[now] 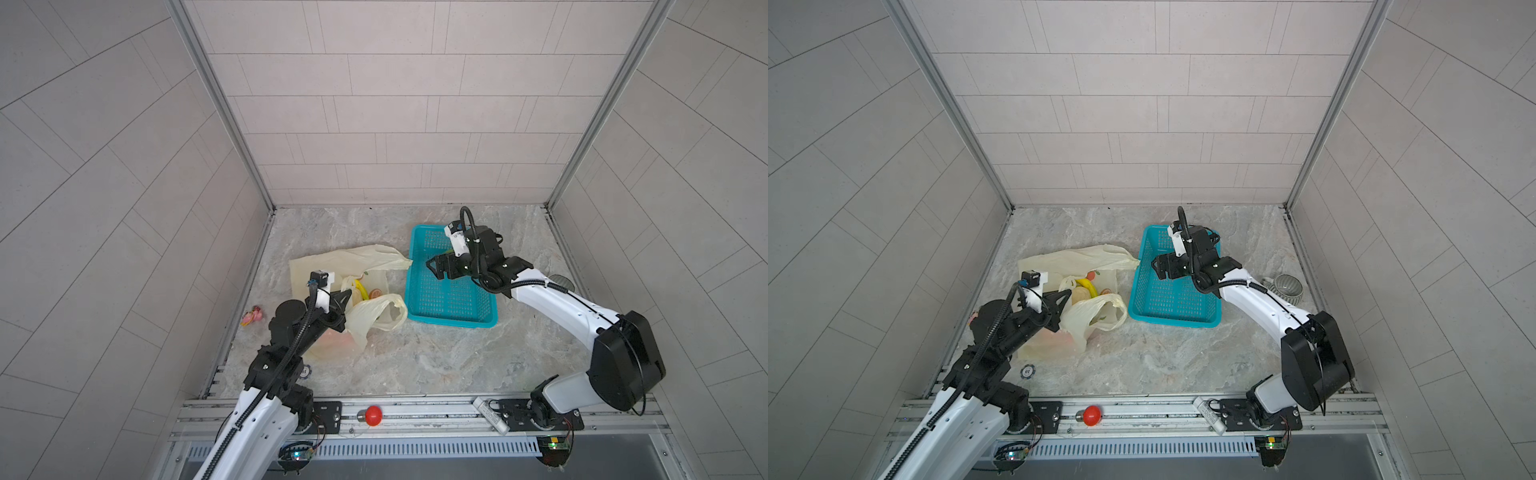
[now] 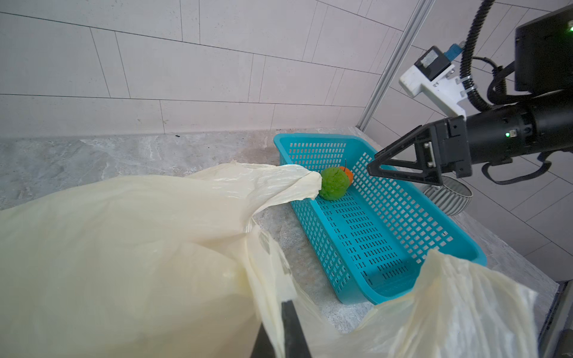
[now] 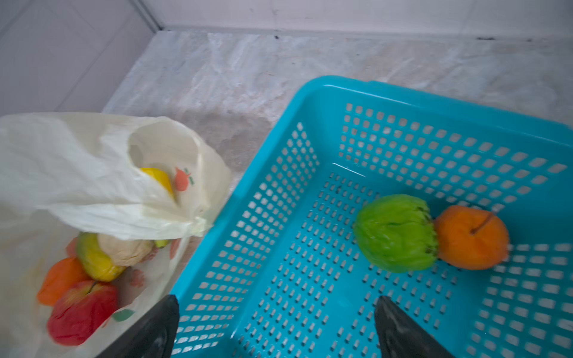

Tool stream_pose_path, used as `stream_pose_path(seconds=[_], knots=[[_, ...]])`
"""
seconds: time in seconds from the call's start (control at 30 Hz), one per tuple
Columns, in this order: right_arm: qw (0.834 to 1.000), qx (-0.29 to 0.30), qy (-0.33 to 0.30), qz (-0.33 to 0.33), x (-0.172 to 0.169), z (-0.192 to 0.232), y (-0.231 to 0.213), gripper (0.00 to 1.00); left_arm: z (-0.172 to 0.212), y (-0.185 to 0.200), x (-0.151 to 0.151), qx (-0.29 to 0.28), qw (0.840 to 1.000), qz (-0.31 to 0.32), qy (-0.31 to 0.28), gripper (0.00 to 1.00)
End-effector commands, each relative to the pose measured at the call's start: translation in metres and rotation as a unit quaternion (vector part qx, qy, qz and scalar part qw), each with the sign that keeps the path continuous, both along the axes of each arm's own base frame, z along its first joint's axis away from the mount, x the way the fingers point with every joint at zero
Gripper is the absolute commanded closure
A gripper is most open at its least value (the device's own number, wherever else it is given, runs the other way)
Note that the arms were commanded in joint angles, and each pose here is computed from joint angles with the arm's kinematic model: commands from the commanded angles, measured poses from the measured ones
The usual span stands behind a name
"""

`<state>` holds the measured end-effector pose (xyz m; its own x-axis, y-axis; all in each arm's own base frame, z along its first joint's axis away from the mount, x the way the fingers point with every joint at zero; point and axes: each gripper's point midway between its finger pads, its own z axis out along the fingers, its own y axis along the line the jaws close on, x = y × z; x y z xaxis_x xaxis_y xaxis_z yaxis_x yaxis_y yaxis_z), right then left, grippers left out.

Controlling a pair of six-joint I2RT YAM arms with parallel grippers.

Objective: Place the fruits into the plastic bag
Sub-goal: 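Return the right gripper to the basket and grasp the green fruit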

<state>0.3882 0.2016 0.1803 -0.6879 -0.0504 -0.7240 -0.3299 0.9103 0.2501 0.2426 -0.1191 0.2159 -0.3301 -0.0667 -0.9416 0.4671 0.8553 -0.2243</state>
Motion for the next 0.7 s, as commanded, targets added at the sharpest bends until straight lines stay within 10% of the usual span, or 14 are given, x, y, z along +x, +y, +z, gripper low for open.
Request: stream_pose_path(seconds=[0.0,0.67], knots=[[0.995,-0.053,0.024,-0.080,0.020,-0.019,-0.030,0.08,0.000,0.000,0.000,0.001,1.000,-0.002,-0.003,1.00],[0.967,-0.161,0.163,-0.113,0.059,-0.106,-0.048,0.13,-0.002,0.000,0.001,0.003,1.000,-0.001,0.002,1.00]])
